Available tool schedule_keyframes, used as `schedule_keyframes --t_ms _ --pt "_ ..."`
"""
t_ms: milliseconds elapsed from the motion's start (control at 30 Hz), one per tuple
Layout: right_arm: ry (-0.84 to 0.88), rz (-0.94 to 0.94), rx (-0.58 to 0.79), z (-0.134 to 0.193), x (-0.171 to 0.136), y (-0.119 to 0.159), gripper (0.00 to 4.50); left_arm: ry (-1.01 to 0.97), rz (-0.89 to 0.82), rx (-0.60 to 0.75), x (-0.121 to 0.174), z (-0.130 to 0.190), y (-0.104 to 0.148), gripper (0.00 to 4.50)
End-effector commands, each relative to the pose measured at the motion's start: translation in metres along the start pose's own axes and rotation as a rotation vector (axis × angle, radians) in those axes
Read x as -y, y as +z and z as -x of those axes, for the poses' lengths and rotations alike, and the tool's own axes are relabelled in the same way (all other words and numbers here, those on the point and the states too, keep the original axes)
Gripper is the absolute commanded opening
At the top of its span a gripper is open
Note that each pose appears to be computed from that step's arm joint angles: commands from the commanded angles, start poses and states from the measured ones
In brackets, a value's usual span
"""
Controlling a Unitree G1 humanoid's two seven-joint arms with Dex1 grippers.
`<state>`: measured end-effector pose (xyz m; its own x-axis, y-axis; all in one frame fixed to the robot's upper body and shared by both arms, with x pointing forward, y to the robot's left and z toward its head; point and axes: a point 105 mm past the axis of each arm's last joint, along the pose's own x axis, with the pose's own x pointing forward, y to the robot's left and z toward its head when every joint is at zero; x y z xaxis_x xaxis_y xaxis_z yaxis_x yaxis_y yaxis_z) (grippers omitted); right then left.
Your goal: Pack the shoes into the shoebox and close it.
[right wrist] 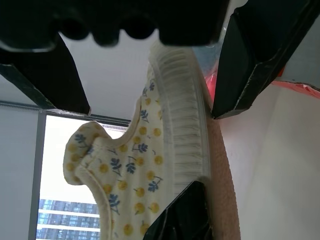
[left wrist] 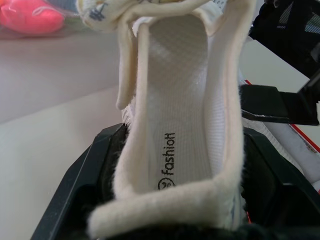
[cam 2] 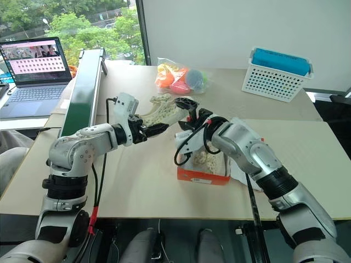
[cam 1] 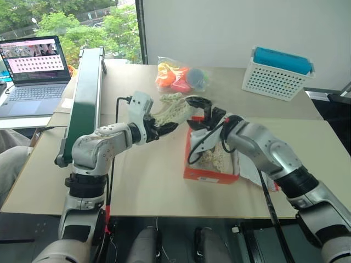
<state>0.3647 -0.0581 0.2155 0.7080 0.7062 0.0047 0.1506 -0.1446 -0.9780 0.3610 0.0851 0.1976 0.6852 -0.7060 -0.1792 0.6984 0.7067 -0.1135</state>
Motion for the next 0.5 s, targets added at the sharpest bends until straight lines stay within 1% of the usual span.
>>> schedule_keyframes --t_ms 33,167,267,400,467,500 --pt "-0.074 0.031 -0.009 -0.0025 0.0201 -0.0060 4.50 -0.052 -0.070 0.061 0.0172 0.0003 0.0216 3.02" --pt "-0.069 0.028 0.005 -0.0045 0.0157 -0.0039 4.50 -0.056 -0.070 0.079 0.0182 0.0000 0.0262 3.02" --pt "-0.081 -0.011 0.010 -0.0070 0.0157 -0.0016 4.50 -0.052 -0.067 0.081 0.0177 -0.0006 0.0261 3.02" --pt "-0.082 -0.052 0.017 -0.0068 0.0139 0.0006 3.55 -0.047 -0.069 0.081 0.0173 0.0000 0.0246 3.00" --pt "-0.081 -0.052 0.019 -0.0065 0.0135 0.0012 2.73 -0.042 -0.068 0.081 0.0167 0.0003 0.0239 3.00" --pt "-0.081 -0.050 0.020 -0.0065 0.0137 0.0018 2.43 -0.040 -0.067 0.082 0.0166 0.0004 0.0234 3.00"
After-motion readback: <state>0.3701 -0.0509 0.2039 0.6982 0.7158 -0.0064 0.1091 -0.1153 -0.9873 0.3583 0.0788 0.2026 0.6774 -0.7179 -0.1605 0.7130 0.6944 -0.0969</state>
